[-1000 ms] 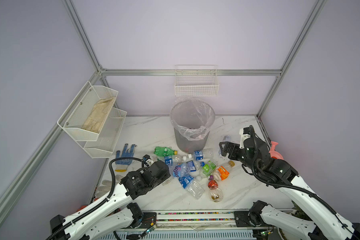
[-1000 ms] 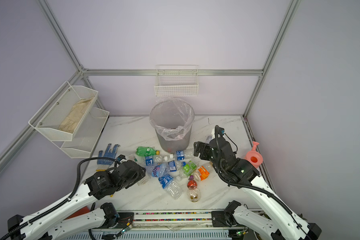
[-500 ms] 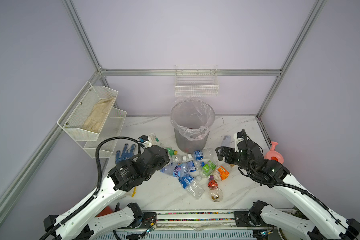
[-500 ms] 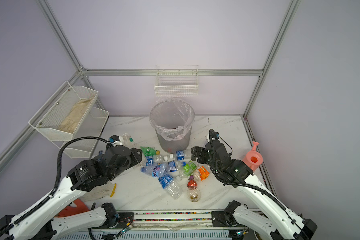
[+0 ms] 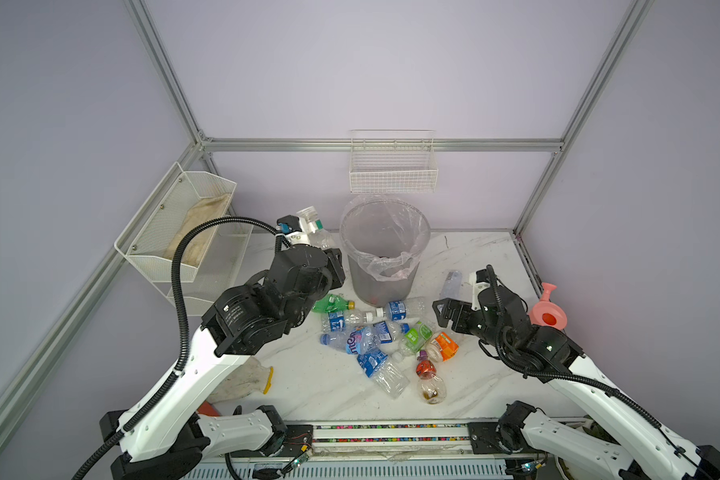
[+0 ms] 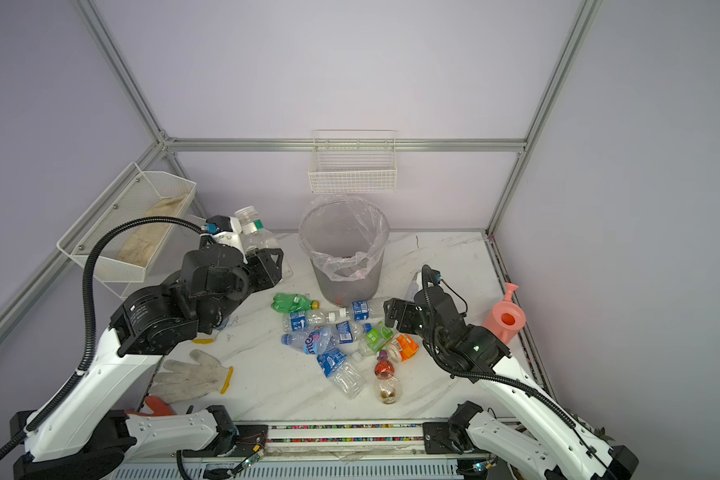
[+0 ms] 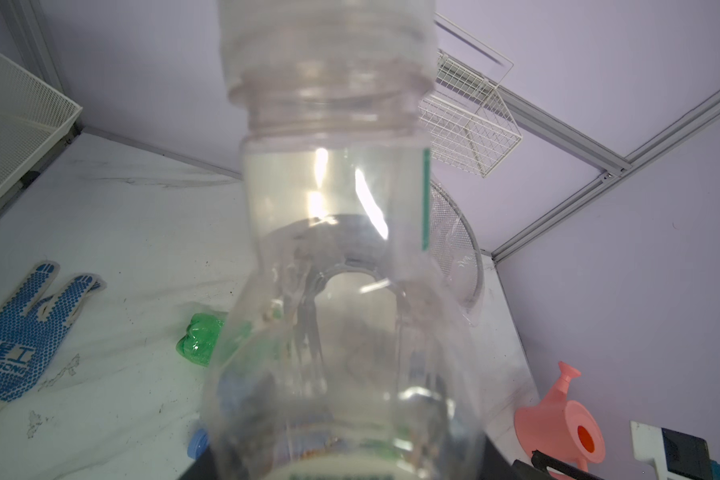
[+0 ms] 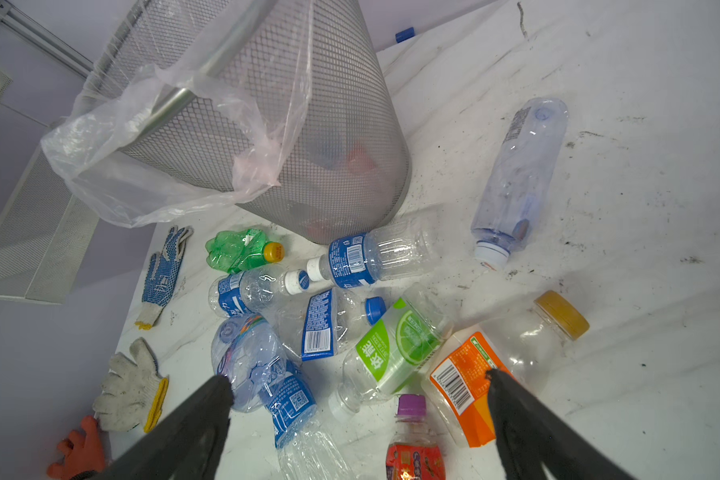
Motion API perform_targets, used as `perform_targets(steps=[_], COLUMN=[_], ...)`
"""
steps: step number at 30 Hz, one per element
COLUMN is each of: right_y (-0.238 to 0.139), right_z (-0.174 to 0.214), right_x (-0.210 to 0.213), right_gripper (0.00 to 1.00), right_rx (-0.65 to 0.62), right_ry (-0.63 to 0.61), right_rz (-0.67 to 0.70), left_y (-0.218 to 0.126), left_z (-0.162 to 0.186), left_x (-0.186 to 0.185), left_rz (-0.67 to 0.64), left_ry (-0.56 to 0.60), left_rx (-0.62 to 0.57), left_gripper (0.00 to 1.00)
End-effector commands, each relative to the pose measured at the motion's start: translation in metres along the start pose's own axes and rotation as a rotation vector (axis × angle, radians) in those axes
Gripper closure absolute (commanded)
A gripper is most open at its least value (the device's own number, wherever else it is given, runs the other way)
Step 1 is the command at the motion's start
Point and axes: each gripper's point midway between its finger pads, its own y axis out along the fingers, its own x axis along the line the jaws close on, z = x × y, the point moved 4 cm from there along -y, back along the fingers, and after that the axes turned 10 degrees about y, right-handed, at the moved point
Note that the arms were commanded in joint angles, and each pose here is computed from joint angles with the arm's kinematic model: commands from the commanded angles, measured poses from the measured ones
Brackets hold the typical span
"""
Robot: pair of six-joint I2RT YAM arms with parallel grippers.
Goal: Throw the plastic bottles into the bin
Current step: 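Lift the green-labelled bottle with the left gripper and carry it over the bin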
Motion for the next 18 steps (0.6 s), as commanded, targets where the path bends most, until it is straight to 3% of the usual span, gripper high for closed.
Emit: perform_targets(steps=[1, 18], right_y=[-0.003, -0.007], right_z=[0.001, 0.003], right_x=[-0.001, -0.006], right_gripper=[0.03, 0.03], right_rx=[-0.003, -0.005], right_ry=[0.017, 0.02], right_rz=[-0.008, -0.007], left_y=[-0.02, -0.011], left_z=[-0.045, -0.078], left_x=[-0.008, -0.039], left_rz=[0.049, 0.089], left_ry=[0.019, 0.064], left_rx=[-0.134, -0.2], left_gripper=[0.69, 0.69])
